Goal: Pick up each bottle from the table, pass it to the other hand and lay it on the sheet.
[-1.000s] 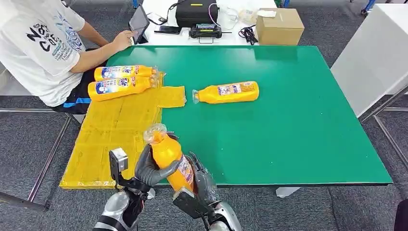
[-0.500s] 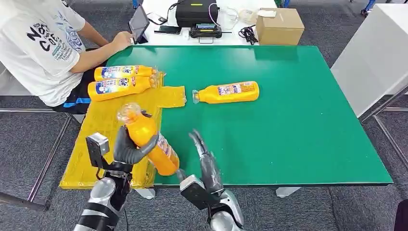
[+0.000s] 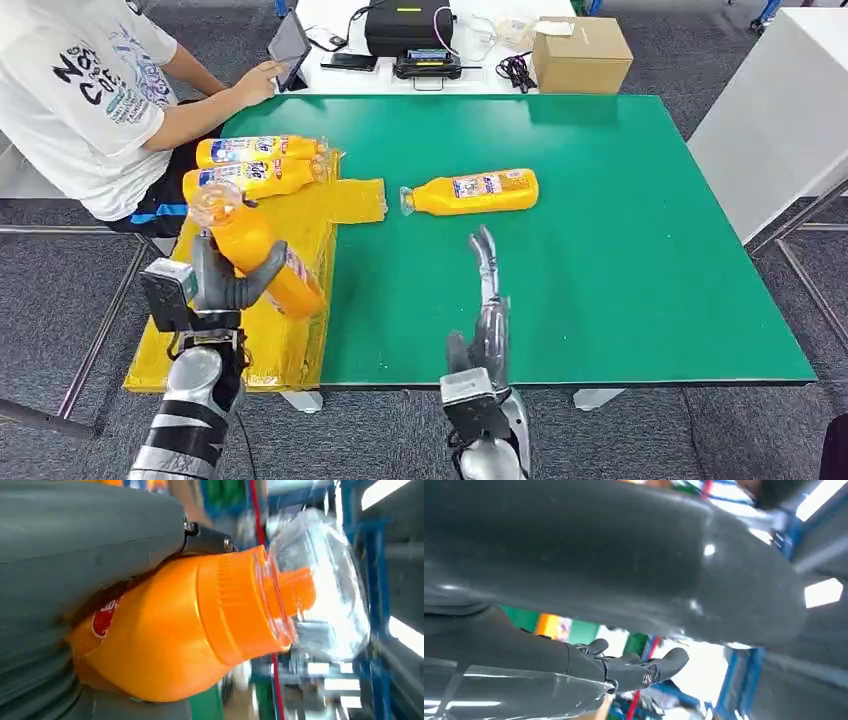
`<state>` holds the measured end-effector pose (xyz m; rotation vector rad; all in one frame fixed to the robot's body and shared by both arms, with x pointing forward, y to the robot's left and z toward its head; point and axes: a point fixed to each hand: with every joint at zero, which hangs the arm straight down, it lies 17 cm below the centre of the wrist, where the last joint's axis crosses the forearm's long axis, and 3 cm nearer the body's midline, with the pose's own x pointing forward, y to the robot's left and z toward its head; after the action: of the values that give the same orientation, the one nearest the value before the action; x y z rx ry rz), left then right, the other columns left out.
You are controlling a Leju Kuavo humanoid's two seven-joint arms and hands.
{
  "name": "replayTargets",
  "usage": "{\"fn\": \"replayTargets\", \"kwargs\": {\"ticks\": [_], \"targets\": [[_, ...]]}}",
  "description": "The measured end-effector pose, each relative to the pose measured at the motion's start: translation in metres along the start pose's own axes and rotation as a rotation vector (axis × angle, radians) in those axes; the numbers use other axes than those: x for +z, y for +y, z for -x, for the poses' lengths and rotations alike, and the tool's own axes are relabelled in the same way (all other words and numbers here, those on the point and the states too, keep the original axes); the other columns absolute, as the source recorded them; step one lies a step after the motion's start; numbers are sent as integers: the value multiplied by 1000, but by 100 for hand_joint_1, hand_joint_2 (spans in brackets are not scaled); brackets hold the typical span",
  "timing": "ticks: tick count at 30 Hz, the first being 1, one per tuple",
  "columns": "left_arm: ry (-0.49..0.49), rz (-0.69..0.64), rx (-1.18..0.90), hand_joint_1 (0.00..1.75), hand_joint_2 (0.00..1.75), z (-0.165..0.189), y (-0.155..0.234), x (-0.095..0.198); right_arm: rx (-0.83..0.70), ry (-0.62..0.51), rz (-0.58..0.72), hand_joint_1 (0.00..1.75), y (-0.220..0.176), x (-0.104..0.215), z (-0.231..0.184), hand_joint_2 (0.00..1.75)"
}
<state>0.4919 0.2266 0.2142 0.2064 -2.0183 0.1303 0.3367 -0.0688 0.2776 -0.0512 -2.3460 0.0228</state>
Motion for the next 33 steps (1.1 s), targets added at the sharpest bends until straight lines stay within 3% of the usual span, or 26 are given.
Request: {"fn": "replayTargets", "kwargs": {"ticks": [1, 2, 5, 8, 16, 21, 33], "targets": [[-18, -13, -46, 175, 175, -1, 5, -6, 1, -22, 26, 0, -6, -3, -6, 0], [-37, -21, -96, 175, 175, -2, 8, -11, 1, -42, 47, 0, -11, -6, -11, 175], [-88, -47, -287, 175, 175, -1, 17, -23, -11, -66, 84, 0, -20, -12, -20, 175], [-173, -35, -613, 175, 175, 5, 20, -32, -48, -62, 77, 0, -18, -17, -21, 175], [-222, 277, -1303, 175, 175, 75, 5, -18, -92, -13, -56, 0, 17, -11, -7, 175], [-181, 336, -1457, 175, 175, 102, 14, -7, -107, 12, -104, 0, 30, -5, 2, 175], [-228, 490, -1548, 175, 175, 130, 8, 19, -118, 45, -145, 0, 40, 2, 13, 175]]}}
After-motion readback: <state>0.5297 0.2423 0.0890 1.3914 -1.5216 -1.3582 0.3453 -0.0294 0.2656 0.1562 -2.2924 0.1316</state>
